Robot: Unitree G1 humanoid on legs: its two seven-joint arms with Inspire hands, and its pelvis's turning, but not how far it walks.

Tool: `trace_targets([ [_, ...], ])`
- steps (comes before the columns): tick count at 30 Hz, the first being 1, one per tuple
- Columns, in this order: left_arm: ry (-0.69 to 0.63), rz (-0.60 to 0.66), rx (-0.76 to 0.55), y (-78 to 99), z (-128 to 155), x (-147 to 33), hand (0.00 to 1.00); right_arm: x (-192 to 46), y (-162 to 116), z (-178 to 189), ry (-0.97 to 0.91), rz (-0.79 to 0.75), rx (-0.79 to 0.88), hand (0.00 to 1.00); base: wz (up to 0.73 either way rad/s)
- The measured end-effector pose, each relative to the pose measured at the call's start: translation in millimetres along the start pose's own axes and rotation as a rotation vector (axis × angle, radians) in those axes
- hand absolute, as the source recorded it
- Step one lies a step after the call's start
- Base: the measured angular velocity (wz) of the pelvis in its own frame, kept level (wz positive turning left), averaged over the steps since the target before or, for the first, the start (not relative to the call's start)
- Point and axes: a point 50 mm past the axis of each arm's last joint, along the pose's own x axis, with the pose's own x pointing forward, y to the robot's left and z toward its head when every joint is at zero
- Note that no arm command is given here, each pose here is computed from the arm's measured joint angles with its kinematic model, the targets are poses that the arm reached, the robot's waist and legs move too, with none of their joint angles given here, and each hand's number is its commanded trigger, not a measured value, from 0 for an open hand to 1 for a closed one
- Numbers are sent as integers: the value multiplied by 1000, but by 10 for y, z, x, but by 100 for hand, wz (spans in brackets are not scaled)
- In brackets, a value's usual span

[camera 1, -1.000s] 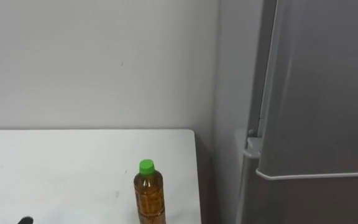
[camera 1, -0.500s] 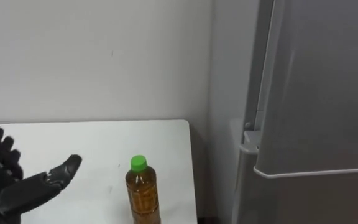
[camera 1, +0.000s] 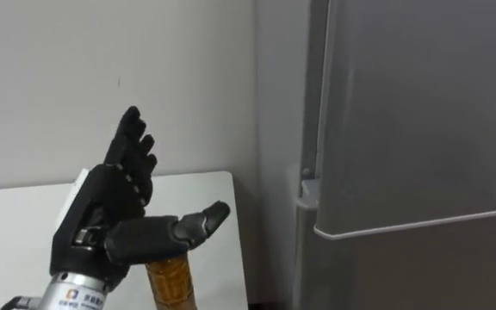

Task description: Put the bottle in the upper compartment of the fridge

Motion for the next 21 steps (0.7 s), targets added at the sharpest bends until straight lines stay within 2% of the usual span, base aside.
trace_targets([
  [4, -6, -122, -13, -151, 11, 4, 0, 10, 35, 47, -5, 10, -32, 0, -2],
  [21, 43, -389, -90, -381, -60, -26, 0, 16, 48, 102, -16, 17, -38, 0, -1],
])
